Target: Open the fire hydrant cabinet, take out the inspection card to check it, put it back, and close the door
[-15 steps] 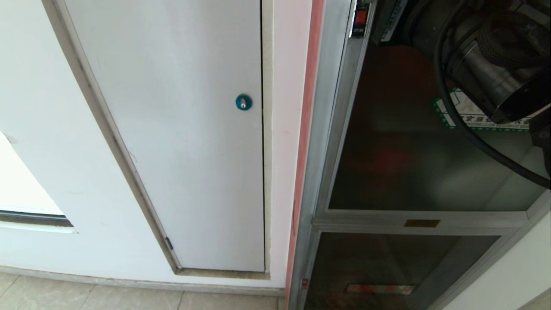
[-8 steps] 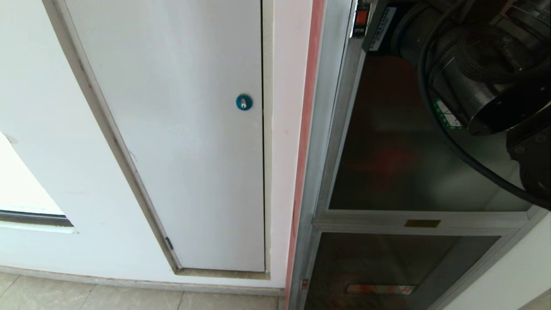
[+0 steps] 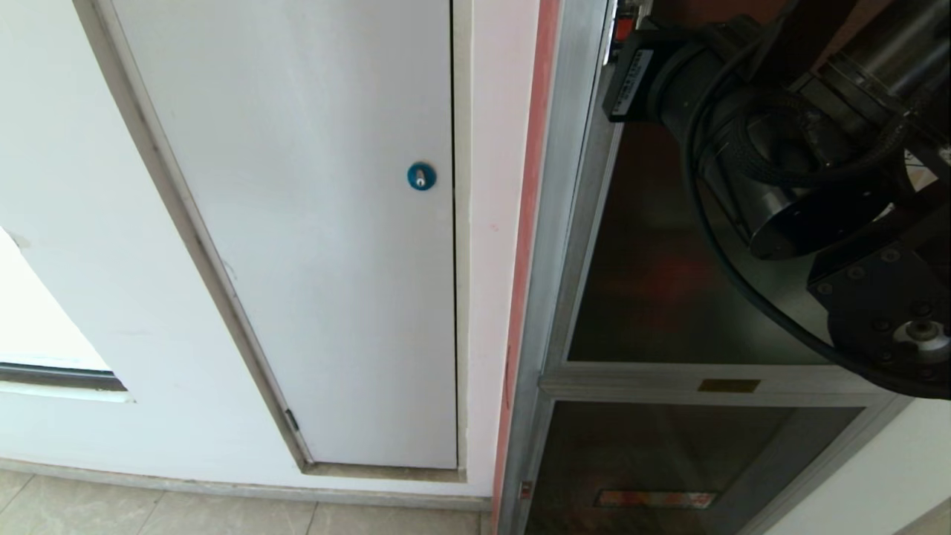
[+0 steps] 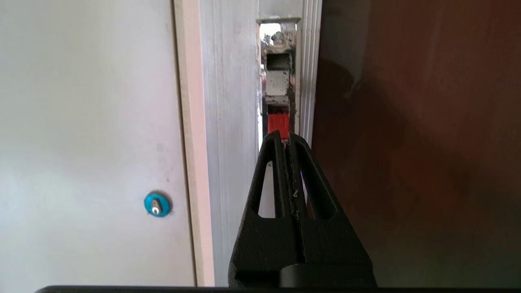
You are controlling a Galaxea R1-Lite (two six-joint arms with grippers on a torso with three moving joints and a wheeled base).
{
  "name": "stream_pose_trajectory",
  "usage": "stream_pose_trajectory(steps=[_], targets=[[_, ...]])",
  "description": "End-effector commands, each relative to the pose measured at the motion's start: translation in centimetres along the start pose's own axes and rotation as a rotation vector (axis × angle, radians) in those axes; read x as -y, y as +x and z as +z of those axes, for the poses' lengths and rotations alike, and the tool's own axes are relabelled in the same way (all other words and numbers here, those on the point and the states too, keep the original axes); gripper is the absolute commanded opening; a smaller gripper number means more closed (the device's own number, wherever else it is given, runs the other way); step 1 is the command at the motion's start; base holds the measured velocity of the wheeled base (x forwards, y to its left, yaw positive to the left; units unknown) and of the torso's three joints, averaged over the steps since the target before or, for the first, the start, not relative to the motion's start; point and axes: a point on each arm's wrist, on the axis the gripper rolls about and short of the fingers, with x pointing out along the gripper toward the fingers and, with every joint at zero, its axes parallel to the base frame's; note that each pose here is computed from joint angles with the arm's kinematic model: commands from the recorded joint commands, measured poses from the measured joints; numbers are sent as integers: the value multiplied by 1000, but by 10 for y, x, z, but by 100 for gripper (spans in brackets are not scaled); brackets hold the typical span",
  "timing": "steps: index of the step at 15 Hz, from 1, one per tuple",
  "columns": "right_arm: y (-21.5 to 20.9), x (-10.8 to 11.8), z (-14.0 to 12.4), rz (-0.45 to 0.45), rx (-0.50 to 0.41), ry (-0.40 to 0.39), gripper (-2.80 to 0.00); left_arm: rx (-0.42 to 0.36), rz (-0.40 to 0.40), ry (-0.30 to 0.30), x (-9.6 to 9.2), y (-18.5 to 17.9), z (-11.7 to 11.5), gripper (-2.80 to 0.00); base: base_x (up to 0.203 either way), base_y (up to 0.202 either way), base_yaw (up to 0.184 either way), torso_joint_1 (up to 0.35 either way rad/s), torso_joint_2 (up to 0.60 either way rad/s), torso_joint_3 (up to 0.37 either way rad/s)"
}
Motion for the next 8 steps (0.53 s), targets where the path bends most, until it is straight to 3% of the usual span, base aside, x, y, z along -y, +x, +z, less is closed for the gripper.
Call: stream_pose_trajectory(steps=[1,8], targets=[[-1,0,-3,1,13,-9,-280,-3,0,0,0,0,0,-280,0,0,0,0,0,0],[-10,7,4,69,36,-18,-280,-3,0,0,0,0,0,-280,0,0,0,0,0,0]])
